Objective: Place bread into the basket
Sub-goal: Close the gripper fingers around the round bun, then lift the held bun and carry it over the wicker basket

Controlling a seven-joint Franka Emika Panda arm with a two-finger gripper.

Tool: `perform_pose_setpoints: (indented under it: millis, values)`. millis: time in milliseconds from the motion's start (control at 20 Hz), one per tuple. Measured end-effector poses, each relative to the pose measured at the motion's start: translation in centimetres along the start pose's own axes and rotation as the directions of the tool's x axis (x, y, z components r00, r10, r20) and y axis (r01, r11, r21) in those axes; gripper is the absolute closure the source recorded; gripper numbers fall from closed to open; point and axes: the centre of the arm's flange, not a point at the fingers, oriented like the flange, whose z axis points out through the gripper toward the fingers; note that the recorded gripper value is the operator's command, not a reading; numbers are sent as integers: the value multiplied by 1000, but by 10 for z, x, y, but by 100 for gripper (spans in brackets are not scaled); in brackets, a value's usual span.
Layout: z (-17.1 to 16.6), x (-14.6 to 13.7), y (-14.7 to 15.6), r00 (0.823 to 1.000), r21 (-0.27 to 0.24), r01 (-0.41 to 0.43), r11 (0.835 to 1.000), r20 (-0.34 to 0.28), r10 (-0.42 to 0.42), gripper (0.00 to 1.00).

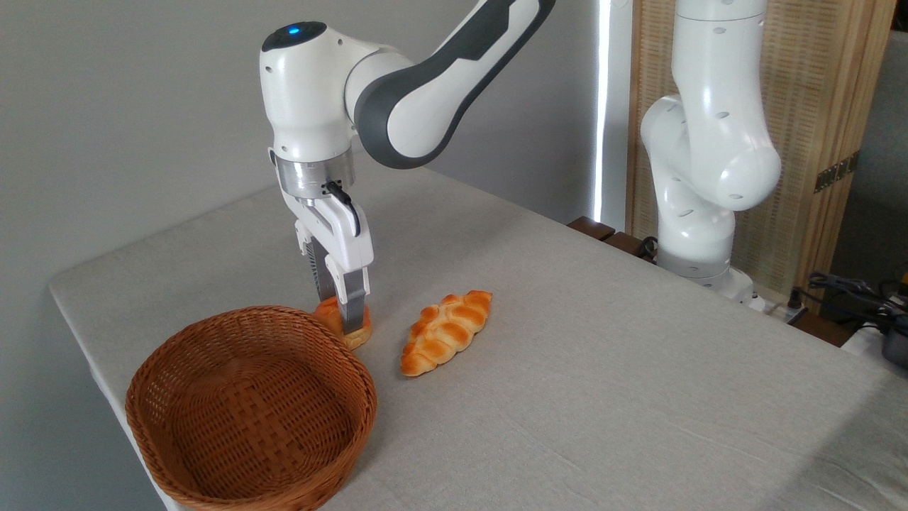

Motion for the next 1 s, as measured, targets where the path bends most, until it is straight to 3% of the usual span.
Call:
perform_pose_setpoints:
  millis: [350, 650, 1000]
  values:
    - [0, -1, 1, 1000, -4, 0, 1000, 6, 0, 59]
    - [-22, -12, 13, 998, -55, -7, 998, 68, 11, 56]
    - [-96, 2, 13, 999, 11, 5, 1000, -54, -4, 55]
